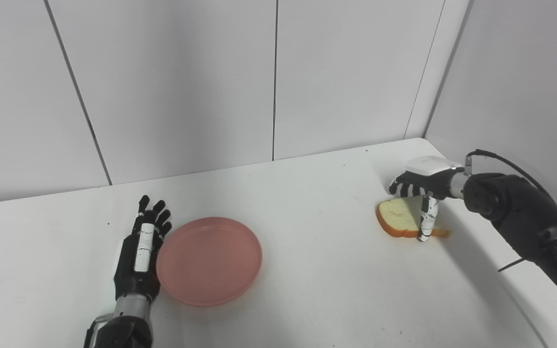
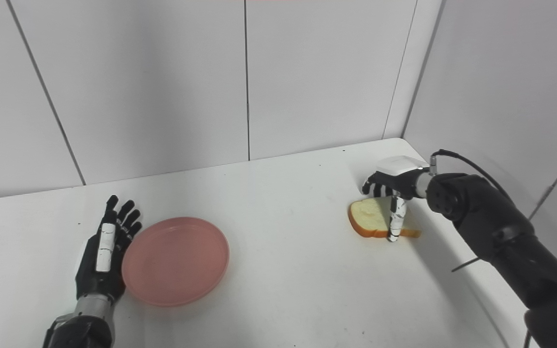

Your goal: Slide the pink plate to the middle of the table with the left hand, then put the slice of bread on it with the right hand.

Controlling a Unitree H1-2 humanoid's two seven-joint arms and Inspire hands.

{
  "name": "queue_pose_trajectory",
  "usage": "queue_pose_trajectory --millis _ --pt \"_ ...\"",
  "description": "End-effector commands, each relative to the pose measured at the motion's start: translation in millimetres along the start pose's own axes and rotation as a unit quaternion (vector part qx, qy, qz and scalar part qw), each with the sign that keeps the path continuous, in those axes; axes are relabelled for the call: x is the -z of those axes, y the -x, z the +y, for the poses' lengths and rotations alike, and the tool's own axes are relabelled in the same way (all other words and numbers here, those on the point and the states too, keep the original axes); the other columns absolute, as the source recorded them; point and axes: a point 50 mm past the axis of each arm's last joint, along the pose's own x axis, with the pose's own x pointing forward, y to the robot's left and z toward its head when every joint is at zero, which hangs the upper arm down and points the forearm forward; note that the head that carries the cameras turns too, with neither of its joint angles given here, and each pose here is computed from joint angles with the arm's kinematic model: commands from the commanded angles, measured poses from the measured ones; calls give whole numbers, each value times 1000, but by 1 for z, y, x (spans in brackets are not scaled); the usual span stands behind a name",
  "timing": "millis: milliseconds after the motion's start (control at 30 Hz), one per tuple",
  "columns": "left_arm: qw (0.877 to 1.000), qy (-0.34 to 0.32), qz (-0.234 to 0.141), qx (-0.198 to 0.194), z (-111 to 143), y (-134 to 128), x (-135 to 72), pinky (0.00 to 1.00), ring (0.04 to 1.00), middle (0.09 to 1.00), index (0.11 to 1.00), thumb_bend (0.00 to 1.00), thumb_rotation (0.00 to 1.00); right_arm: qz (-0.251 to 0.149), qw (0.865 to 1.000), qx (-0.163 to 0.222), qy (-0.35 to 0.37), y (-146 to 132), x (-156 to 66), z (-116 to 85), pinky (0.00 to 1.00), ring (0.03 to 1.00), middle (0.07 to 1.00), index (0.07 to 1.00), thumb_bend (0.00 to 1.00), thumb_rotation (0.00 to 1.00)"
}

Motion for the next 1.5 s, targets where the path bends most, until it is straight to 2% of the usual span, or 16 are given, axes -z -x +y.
queue_pose_trajectory --millis 0,167,267,367,533,633,767,867,1067,1200,1467 --pt "998 6 56 -17 10 14 24 944 935 942 1000 936 787 5 1000 -20 13 3 8 3 507 584 663 721 946 89" --pt "998 5 56 -17 10 14 24 944 934 939 1000 935 786 -4 1000 -15 25 5 5 2 523 587 653 680 920 125" --pt "998 7 57 -16 10 14 24 948 936 942 1000 937 785 -21 999 -5 34 8 4 -2 493 556 618 630 901 143" --pt "998 7 57 -16 10 14 24 950 939 947 1000 936 787 -38 998 12 41 11 1 -9 484 546 599 608 895 140" --pt "998 5 58 -16 9 13 25 946 939 948 1000 932 791 -59 996 41 49 20 -6 -28 516 579 616 616 869 166" --pt "998 5 59 -16 10 12 27 945 937 943 1000 936 789 -72 994 62 62 31 -17 -48 532 598 642 642 842 162" --pt "998 5 59 -15 9 10 28 946 937 944 1000 943 791 -108 987 94 75 40 -26 -68 515 584 637 630 840 132" --pt "998 3 59 -15 8 10 28 934 933 940 1000 941 794 -103 986 100 82 49 -43 -81 505 581 642 632 842 118" --pt "998 3 61 -16 4 10 29 936 933 940 1000 924 800 -130 981 121 84 58 -63 -97 510 576 635 632 858 70" --pt "998 1 61 -17 0 10 30 908 930 941 1000 901 807 -151 977 130 82 60 -78 -106 513 584 640 642 862 120" --pt "998 -4 60 -17 -9 10 29 900 938 952 1000 858 824 -199 966 141 83 57 -110 -120 491 583 645 641 863 126"
